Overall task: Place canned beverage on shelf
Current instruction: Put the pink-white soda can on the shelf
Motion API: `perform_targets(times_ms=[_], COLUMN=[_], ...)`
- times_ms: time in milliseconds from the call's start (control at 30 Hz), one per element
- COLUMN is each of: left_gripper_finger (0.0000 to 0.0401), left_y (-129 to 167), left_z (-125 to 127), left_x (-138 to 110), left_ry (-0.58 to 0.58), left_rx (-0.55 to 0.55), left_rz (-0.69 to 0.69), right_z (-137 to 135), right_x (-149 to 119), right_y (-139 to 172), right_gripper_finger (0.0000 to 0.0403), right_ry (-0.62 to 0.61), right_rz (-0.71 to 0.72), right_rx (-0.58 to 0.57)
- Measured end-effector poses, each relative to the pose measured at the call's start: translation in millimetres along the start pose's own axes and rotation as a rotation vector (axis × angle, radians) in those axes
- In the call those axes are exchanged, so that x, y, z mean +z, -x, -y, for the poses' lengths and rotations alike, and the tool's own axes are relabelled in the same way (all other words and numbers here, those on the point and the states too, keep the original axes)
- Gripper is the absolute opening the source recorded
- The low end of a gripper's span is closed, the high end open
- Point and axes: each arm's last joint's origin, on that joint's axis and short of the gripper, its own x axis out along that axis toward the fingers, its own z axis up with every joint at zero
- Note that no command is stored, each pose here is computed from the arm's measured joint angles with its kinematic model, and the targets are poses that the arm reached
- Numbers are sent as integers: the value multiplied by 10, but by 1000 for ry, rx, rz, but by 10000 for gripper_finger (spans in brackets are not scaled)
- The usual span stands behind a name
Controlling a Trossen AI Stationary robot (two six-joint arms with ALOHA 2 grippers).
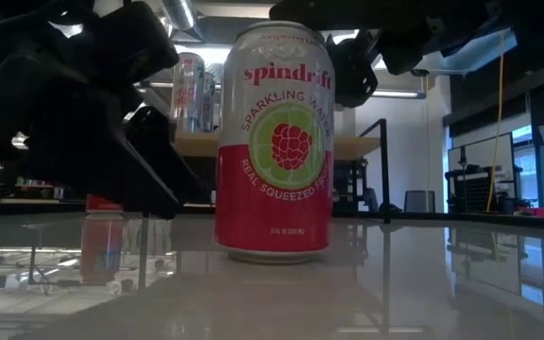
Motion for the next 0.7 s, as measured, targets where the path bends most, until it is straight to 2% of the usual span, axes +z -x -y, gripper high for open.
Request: perform_targets(times_ms=[367, 533, 700], left_gripper_finger=[389, 389, 389], left_y=[2, -6, -80], left_z=[18, 31, 91], left_x=[49, 72, 74], left_ry=[27, 43, 45], left_rx=[-20, -30, -86], left_rz=[44, 72, 124], right_z=[5, -62, -149], right_x=[38, 127, 17], right_y=[8, 73, 111], right_gripper_finger=[385, 385, 385], right_ry=[17, 20, 15], right_rz=[38, 80, -18], right_rx=[-21, 29, 42])
